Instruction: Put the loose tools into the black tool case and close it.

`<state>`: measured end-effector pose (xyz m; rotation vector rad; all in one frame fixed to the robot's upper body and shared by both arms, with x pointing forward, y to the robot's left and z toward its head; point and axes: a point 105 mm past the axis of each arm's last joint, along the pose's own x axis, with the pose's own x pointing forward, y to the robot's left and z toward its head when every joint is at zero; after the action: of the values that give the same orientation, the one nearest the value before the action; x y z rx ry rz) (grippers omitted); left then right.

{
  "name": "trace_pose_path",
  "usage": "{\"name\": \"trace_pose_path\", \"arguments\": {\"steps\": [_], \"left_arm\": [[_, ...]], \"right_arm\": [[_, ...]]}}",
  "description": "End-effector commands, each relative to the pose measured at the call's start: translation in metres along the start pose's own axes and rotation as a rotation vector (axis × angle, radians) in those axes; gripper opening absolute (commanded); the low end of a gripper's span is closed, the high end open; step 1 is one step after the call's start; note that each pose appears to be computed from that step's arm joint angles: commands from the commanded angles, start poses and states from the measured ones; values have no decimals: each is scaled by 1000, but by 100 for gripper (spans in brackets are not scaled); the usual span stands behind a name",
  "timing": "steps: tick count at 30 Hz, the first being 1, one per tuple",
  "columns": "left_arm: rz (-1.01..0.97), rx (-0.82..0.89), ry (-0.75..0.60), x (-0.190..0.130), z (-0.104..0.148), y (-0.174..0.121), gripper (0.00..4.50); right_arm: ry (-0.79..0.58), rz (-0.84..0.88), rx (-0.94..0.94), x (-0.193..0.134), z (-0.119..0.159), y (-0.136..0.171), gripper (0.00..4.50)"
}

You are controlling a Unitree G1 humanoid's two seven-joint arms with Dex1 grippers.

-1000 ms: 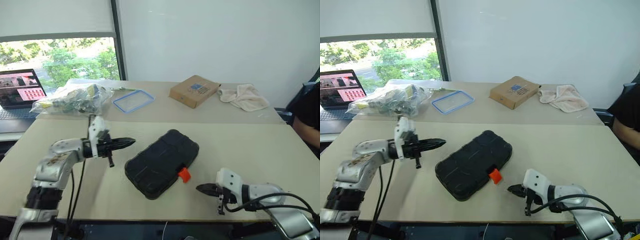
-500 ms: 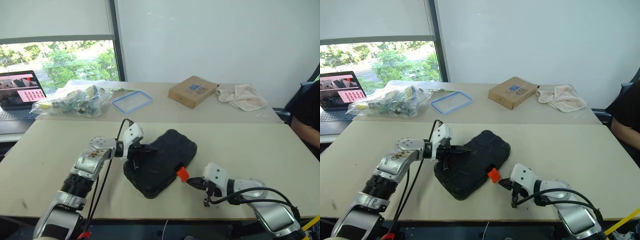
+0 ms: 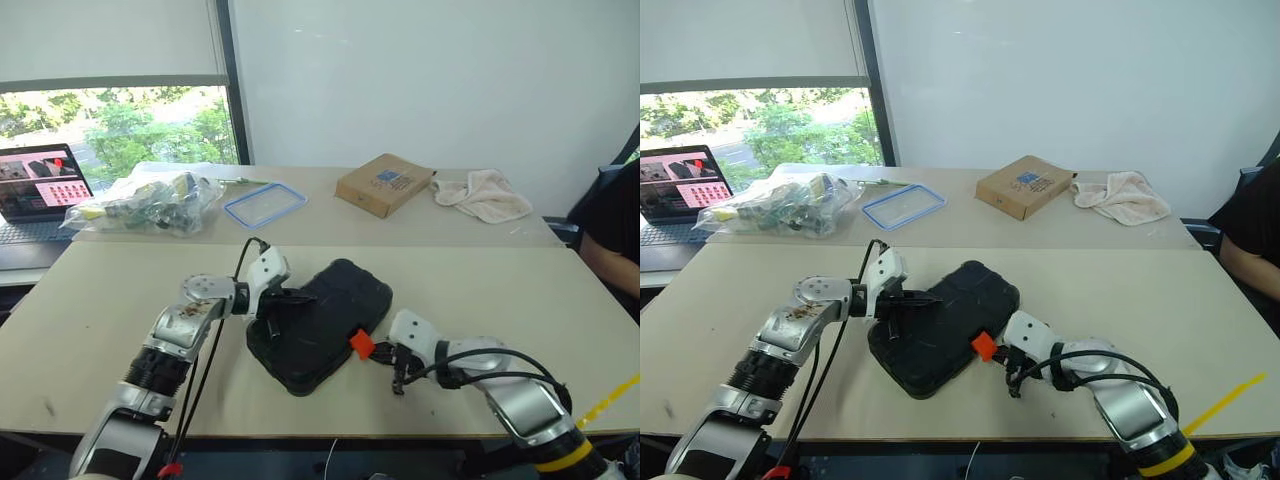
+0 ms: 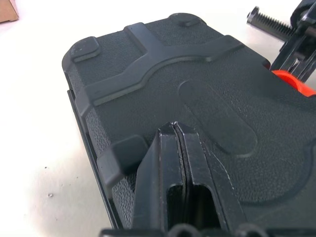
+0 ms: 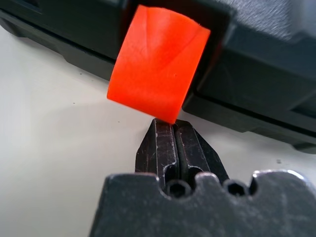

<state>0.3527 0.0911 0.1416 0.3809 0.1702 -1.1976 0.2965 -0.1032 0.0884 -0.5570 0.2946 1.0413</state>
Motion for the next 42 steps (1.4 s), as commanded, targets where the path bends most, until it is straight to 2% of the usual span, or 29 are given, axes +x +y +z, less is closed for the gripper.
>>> {"name": "trace_pose_path", "arguments": {"steps": [1, 9, 17, 42], "left_arm": [[-18, -66, 90, 7, -30, -10, 5], [-2, -69, 91, 4, -31, -8, 5], [-6, -72, 95, 4, -32, -7, 5], [-1, -96, 117, 4, -38, -7, 5]], "right_arm": [[-9, -9, -22, 1, 10, -4, 0], [60, -6, -7, -24, -7, -3, 0], [21, 70, -26, -41, 1, 14, 0], [-91, 58, -71, -9, 39, -1, 0]]}}
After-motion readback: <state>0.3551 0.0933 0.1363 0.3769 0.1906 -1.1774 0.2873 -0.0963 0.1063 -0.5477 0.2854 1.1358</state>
